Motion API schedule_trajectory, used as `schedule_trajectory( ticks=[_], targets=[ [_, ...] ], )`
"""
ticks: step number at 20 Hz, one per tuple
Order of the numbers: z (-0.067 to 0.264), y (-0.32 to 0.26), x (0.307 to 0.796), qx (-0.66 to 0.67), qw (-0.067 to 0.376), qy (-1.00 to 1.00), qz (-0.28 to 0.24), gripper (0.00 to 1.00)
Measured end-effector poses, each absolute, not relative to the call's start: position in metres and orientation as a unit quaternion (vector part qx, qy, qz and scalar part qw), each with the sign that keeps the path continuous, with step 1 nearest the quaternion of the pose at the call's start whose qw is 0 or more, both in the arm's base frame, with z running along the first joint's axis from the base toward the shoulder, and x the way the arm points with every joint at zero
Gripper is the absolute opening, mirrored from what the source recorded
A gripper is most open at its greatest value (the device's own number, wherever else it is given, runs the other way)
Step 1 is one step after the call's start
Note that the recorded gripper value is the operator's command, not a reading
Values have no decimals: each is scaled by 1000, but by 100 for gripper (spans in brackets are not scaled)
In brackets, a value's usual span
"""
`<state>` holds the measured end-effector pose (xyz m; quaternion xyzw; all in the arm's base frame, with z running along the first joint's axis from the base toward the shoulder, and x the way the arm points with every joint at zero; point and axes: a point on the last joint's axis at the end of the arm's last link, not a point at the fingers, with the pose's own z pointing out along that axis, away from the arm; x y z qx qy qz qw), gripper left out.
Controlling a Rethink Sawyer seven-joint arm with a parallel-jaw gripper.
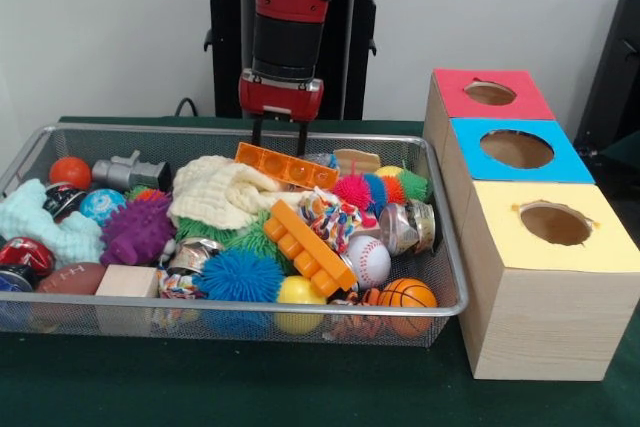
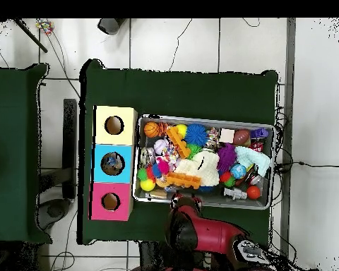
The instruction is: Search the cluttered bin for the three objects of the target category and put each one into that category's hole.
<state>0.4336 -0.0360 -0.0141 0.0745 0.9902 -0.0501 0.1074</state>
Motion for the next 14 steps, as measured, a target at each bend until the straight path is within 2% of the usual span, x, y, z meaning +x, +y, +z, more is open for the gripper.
schedule_trajectory(
  ticks=[14],
  targets=[
    [-13, 8, 453, 112, 108, 986, -65, 100]
  ],
)
